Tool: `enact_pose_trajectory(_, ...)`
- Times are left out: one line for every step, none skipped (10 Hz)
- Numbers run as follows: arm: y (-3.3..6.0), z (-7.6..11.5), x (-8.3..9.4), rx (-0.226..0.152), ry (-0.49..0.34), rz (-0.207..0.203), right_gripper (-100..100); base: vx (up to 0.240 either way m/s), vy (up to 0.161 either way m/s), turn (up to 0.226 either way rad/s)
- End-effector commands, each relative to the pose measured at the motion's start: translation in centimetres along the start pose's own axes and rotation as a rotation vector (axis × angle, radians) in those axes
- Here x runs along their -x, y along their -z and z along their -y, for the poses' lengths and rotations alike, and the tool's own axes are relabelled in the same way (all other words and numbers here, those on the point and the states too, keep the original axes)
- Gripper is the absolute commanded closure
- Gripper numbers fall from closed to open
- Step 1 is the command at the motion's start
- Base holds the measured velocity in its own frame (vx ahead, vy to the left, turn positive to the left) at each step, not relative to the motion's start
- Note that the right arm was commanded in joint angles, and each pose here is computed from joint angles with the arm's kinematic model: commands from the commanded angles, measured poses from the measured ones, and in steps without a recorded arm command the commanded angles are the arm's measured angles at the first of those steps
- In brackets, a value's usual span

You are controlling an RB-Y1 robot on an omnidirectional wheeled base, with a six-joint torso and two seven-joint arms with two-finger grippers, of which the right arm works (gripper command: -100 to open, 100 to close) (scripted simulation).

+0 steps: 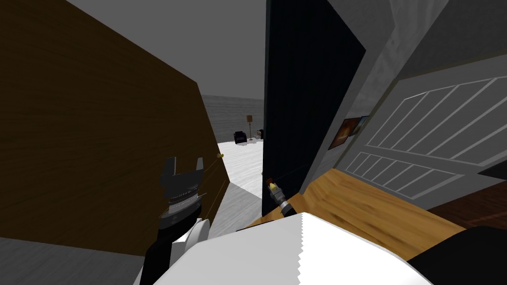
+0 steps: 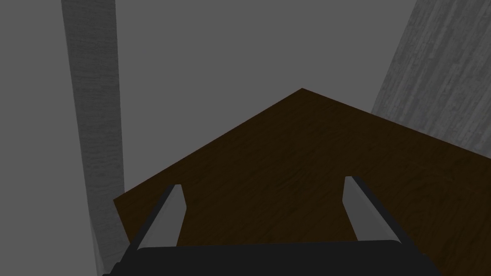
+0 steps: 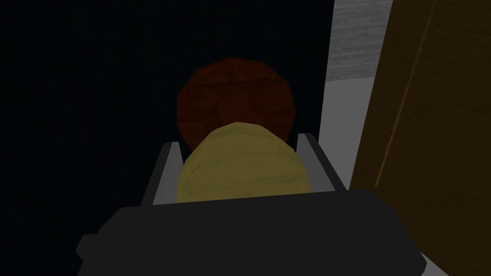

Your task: Push the door open

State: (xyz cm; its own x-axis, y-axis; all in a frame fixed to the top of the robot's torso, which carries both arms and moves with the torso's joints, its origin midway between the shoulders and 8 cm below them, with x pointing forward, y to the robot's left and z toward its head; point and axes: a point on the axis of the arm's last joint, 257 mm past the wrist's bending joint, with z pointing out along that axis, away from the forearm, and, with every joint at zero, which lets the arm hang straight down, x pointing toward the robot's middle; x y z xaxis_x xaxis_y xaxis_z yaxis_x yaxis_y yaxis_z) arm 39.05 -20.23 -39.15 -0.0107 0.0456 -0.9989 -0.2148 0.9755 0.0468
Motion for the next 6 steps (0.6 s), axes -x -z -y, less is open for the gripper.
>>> enact_pose_trajectory(-0.17,0.31,0.27,-0.008,-0.052,0.009,100,0.021,0.01,0.004)
enact_pose_trajectory(-0.21,0.47,0.31,-0.012,-0.078,0.011,100,0.024,0.008,0.006)
enact_pose_trajectory(-0.26,0.62,0.35,-0.017,-0.105,0.014,100,0.026,0.006,0.01)
enact_pose_trajectory(-0.3,0.77,0.4,-0.021,-0.131,0.016,100,0.022,0.005,0.008)
enact_pose_trajectory(-0.35,0.94,0.44,-0.026,-0.16,0.018,100,0.03,0.012,0.015)
enact_pose_trajectory(-0.41,1.15,0.5,-0.032,-0.196,0.022,100,0.034,0.009,0.02)
